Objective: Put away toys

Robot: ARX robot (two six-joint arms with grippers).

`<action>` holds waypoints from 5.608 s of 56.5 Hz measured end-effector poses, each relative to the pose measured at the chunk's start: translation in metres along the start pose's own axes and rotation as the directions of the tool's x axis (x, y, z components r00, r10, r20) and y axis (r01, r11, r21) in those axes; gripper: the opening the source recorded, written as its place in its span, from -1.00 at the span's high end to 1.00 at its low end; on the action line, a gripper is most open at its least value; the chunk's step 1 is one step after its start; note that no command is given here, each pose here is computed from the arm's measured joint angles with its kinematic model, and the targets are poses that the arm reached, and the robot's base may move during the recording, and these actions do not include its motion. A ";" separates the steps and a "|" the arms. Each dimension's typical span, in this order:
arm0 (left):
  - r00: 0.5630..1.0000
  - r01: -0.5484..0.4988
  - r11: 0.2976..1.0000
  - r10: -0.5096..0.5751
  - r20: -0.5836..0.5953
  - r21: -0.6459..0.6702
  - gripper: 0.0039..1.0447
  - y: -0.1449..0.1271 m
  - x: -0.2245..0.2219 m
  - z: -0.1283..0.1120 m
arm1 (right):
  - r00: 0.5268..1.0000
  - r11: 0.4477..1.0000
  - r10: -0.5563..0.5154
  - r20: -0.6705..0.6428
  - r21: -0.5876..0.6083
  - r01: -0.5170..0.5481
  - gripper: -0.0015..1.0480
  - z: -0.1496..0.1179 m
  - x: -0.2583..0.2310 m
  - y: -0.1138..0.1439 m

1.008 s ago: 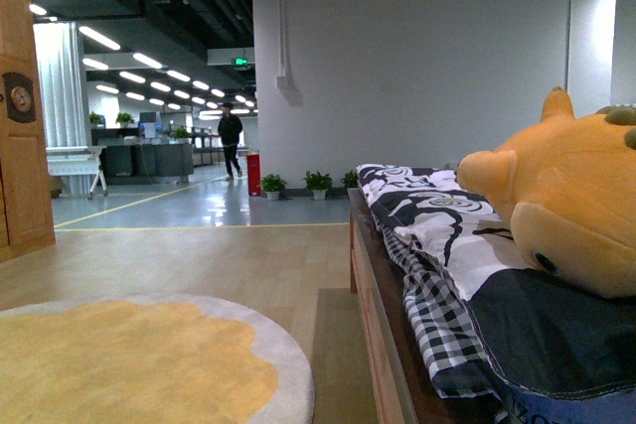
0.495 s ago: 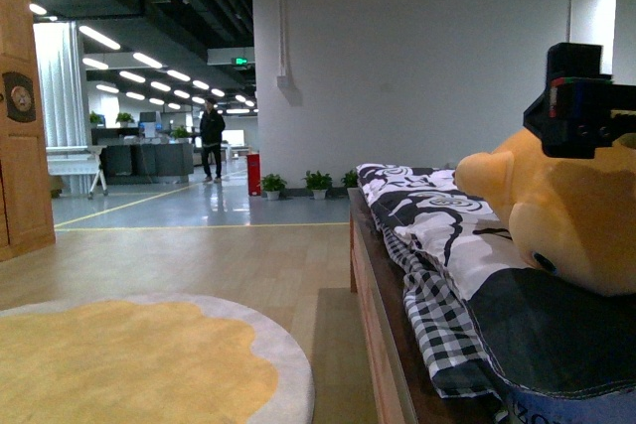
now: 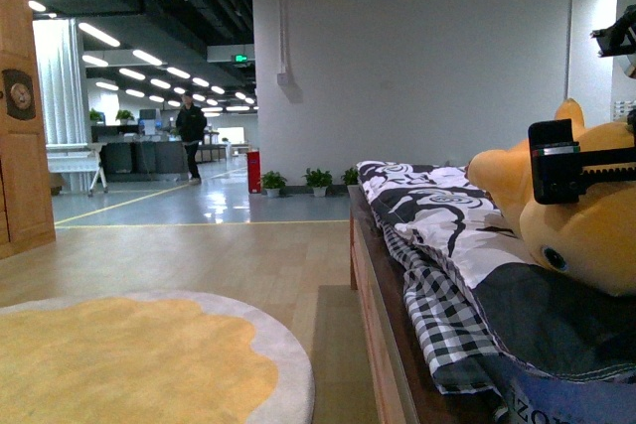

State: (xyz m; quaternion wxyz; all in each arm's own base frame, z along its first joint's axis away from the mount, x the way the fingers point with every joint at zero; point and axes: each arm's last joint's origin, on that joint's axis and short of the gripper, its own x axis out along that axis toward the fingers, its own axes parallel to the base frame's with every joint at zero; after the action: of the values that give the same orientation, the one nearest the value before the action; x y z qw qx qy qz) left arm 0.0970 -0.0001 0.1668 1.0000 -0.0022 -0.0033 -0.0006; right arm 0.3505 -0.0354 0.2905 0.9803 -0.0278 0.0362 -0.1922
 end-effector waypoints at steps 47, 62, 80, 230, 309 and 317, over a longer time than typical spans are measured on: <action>1.000 0.000 1.000 0.000 0.000 0.000 -0.89 0.000 0.000 0.000 | 0.973 0.970 0.231 0.006 0.081 -0.230 0.36 0.008 -0.041 0.018; 1.000 0.000 1.000 0.000 0.000 0.000 -0.89 0.000 0.000 0.000 | 0.920 0.918 0.334 0.205 0.149 -0.366 0.65 0.071 -0.093 -0.007; 1.000 0.000 1.000 0.000 0.000 0.000 -0.89 0.000 0.000 0.000 | 0.849 0.844 0.441 0.292 0.186 -0.503 0.65 0.052 -0.177 -0.064; 1.000 0.000 1.000 0.000 -0.002 0.000 -0.89 0.000 0.000 0.000 | 0.895 0.886 0.408 0.179 0.161 -0.435 0.65 -0.129 -0.234 -0.041; 1.000 0.001 1.000 -0.001 0.000 0.000 -0.89 0.000 0.000 0.000 | 0.894 0.884 0.411 0.180 0.163 -0.439 0.65 -0.129 -0.234 -0.041; 1.000 0.002 1.000 -0.002 0.000 0.000 -0.89 0.000 0.000 0.000 | 0.898 0.888 0.402 0.180 0.165 -0.430 0.65 -0.129 -0.234 -0.041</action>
State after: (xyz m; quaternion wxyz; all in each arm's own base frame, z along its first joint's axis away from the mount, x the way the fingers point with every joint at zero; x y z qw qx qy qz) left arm 0.0970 -0.0002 0.1668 1.0000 -0.0022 -0.0031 -0.0015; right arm 0.1082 0.0098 0.1788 0.9965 0.0659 -0.0472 0.0226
